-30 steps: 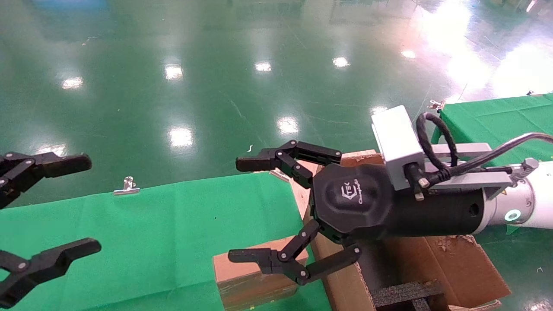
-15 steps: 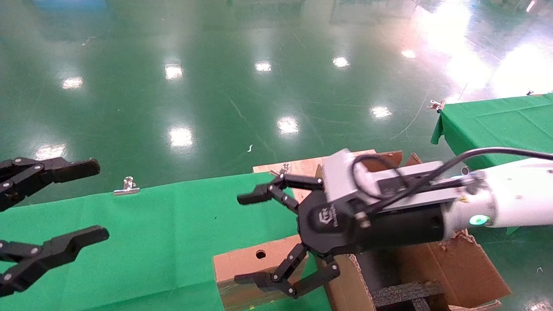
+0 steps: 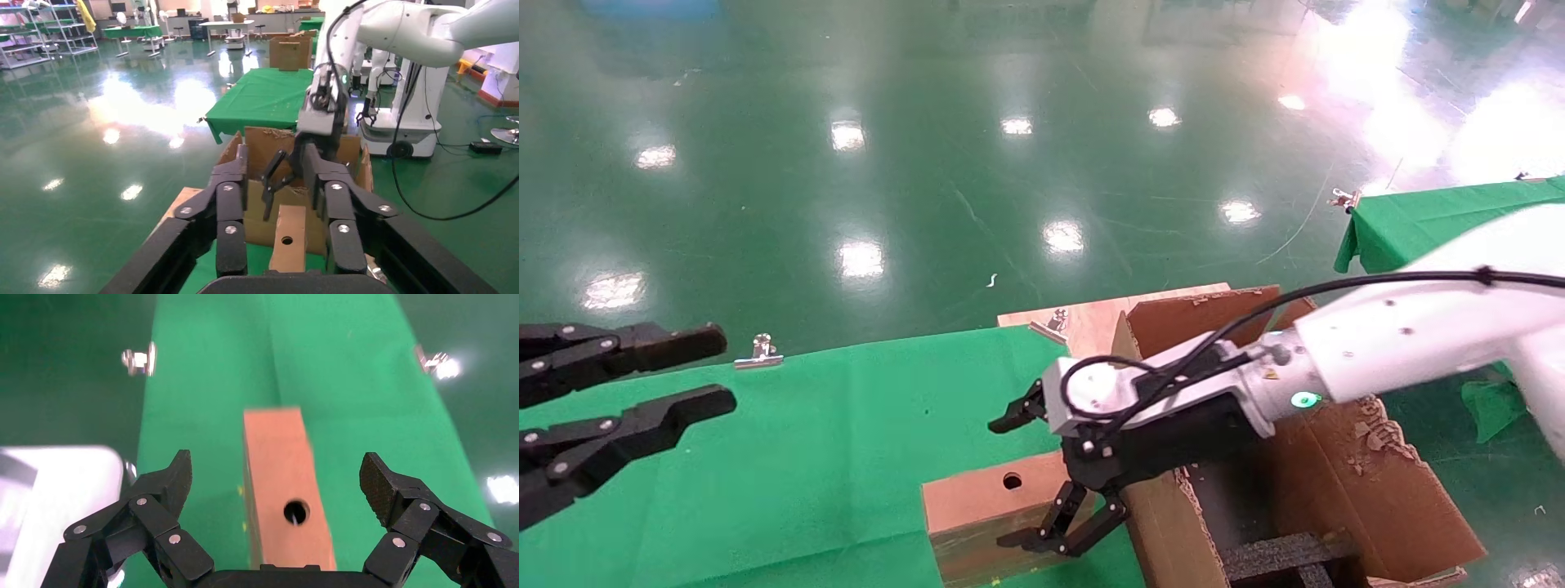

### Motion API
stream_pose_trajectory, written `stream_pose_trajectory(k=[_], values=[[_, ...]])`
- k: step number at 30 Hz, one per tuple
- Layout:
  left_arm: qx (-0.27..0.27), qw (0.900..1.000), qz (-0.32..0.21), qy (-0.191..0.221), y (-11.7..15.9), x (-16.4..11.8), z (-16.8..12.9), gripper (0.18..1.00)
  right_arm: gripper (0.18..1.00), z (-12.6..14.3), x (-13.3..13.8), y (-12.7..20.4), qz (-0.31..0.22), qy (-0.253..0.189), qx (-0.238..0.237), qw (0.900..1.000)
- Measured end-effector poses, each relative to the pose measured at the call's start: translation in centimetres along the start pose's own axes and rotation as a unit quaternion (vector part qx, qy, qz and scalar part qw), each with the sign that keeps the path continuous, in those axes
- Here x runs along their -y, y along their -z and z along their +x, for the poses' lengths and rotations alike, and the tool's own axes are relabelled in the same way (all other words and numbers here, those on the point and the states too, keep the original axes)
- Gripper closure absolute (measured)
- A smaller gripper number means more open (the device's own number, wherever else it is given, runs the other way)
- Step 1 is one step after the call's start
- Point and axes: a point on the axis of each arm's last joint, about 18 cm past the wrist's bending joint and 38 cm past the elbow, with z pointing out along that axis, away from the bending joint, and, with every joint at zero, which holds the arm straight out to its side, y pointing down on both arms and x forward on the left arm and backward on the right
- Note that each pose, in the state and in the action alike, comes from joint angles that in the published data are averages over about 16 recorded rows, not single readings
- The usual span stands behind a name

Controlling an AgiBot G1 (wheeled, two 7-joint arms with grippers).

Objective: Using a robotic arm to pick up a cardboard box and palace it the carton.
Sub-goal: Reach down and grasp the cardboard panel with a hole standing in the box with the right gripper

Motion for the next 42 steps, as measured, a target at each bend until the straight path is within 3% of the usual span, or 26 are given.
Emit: stream_pose_trajectory(k=[8,20,34,42], values=[[0.0,1.0,0.0,0.0,0.0,0.0,0.0,0.853,0.178,2.0,-0.2,-2.2,-0.067,0.031,0.024,0.997],[0.0,1.0,0.0,0.0,0.0,0.0,0.0,0.974,0.178,3.9,0.2,-4.0,-0.141,0.085,0.056,0.985],[0.0,1.0,0.0,0.0,0.0,0.0,0.0,0.98,0.179,4.3,0.6,-4.8,-0.164,0.108,0.078,0.977],[0.0,1.0,0.0,0.0,0.0,0.0,0.0,0.919,0.196,4.3,0.6,-4.9,-0.164,0.109,0.08,0.977]])
